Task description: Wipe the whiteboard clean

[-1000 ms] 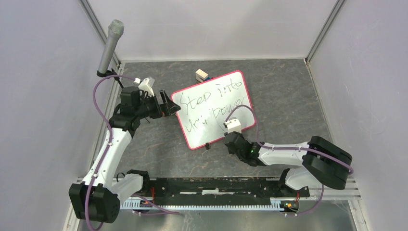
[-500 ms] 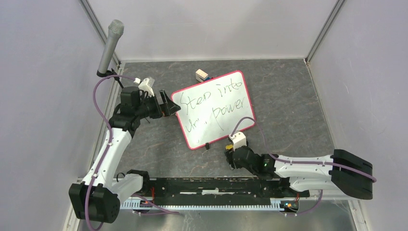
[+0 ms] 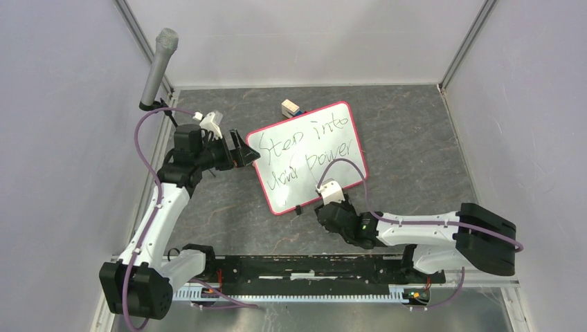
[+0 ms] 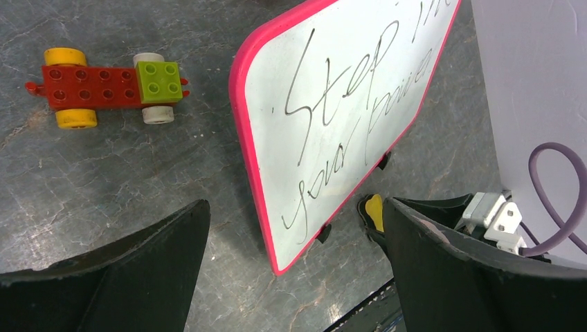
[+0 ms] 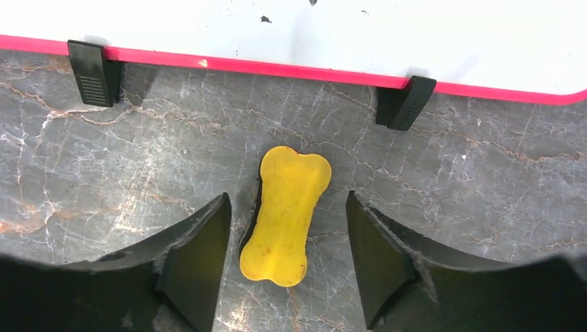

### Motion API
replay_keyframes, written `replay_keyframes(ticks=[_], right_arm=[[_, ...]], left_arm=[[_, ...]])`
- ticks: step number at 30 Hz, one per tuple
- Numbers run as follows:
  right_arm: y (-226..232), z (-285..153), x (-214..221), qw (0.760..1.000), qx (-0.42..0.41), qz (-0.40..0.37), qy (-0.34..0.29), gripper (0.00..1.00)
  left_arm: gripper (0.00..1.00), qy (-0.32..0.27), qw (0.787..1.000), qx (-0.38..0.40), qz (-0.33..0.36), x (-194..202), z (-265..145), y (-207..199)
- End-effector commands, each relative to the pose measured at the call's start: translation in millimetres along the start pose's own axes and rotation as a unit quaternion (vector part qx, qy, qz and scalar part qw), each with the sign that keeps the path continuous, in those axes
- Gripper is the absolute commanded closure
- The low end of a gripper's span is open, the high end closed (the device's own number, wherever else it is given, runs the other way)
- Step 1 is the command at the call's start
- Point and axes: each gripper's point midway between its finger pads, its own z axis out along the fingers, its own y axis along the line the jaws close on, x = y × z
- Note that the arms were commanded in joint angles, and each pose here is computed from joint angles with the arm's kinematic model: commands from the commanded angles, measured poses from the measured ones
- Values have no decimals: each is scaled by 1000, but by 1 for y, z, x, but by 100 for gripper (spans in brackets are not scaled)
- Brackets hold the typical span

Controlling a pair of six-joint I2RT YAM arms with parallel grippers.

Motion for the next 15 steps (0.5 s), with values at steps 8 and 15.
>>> replay_keyframes(ticks=[8,15], right_arm=[[-1,9,-14,998,47,41,1,46],[3,11,-12,998,44,46,6,54]], left_arm=[[0,0,1000,0,16,-1,5,3],[0,3,1000,5,13,0,6,2]])
